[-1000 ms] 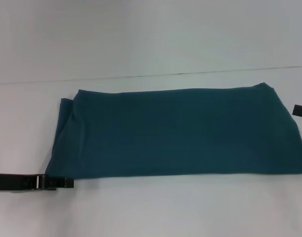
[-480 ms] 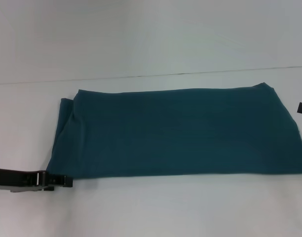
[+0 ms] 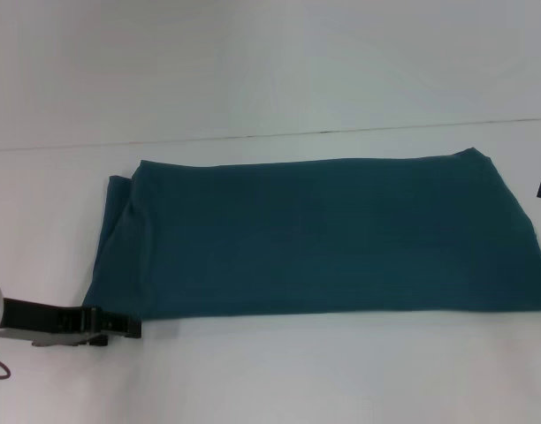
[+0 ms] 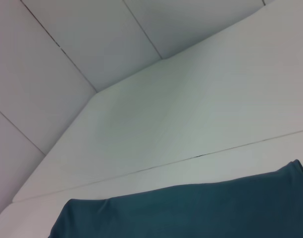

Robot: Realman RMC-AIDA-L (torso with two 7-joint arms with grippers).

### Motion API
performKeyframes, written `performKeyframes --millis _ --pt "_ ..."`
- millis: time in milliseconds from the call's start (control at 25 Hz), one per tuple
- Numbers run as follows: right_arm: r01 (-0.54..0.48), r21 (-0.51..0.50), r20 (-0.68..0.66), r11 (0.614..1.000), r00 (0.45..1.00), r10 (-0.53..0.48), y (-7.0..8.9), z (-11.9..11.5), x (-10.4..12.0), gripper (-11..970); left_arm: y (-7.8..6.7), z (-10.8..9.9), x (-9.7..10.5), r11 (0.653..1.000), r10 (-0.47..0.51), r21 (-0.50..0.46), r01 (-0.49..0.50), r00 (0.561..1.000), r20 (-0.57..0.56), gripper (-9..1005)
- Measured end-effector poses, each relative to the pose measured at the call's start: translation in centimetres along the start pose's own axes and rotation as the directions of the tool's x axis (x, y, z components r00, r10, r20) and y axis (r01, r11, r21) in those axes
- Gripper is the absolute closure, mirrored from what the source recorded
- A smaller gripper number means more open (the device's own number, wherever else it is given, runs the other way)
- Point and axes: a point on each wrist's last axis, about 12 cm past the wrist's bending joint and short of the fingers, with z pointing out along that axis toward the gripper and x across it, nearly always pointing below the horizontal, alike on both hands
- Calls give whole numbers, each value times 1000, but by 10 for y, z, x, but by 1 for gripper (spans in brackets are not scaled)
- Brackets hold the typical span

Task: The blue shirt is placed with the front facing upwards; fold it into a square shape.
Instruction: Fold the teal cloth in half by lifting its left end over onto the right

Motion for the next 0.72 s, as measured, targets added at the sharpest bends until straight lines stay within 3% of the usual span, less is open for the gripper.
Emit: performKeyframes --millis 720 --pt "-2 7 11 1000 1000 2 -1 -2 0 35 2 6 -9 999 -16 -31 17 999 37 365"
